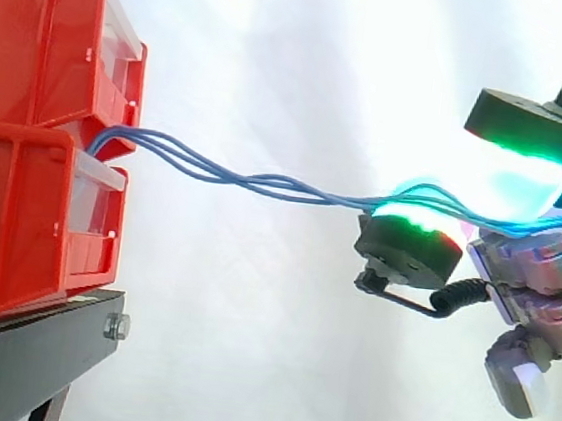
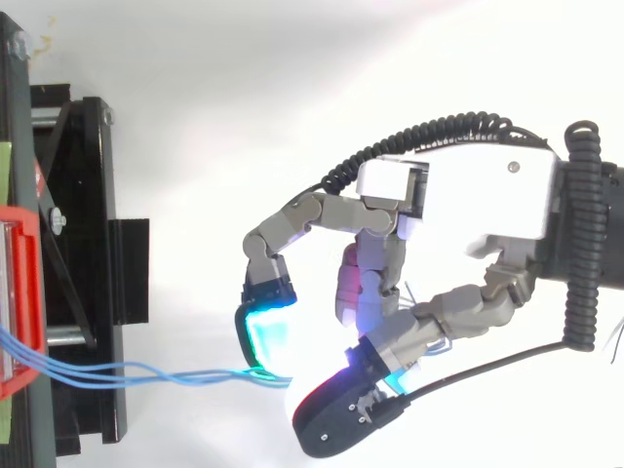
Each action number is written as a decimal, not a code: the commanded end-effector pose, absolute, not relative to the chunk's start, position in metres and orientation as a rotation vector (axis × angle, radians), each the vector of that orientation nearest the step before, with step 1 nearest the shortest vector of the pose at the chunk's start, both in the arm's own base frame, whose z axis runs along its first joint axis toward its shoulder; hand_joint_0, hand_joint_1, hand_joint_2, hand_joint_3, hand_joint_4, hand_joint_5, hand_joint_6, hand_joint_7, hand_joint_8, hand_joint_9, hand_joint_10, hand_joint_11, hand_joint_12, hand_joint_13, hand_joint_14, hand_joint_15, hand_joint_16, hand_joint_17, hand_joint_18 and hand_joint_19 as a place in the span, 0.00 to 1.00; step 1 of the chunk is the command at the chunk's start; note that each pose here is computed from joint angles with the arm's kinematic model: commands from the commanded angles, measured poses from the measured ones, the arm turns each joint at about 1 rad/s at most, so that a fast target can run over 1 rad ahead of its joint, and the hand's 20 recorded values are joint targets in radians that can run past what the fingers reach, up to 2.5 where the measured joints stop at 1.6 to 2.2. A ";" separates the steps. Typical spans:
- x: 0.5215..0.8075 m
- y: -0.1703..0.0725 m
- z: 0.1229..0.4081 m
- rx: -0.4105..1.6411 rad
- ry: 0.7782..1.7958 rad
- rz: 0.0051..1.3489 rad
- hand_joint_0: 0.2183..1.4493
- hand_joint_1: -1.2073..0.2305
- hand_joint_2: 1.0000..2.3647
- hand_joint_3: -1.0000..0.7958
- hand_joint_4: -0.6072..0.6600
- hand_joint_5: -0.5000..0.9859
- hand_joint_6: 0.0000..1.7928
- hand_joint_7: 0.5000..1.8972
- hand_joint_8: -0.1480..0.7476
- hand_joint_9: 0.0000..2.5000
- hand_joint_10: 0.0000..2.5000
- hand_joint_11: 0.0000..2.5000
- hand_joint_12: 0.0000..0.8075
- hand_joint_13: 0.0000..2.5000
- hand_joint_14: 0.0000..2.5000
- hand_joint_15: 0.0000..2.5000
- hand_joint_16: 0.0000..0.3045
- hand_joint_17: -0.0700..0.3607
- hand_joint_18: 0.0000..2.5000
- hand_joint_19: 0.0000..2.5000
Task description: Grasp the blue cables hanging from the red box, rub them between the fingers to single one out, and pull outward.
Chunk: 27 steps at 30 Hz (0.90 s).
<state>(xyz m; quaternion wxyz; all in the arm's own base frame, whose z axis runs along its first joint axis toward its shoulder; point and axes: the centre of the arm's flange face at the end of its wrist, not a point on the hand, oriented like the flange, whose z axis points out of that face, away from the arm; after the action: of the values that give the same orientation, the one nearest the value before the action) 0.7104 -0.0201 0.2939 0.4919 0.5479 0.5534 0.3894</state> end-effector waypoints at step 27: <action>0.710 -0.019 0.294 1.329 1.341 0.943 0.22 0.36 0.00 0.28 0.50 0.18 0.45 0.30 0.42 0.66 0.01 0.54 0.43 0.72 0.01 0.53 0.19 0.46 0.39 0.27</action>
<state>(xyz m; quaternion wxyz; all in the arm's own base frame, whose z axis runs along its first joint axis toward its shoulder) 0.7106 -0.0194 0.2937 0.4933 0.5480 0.5521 0.3893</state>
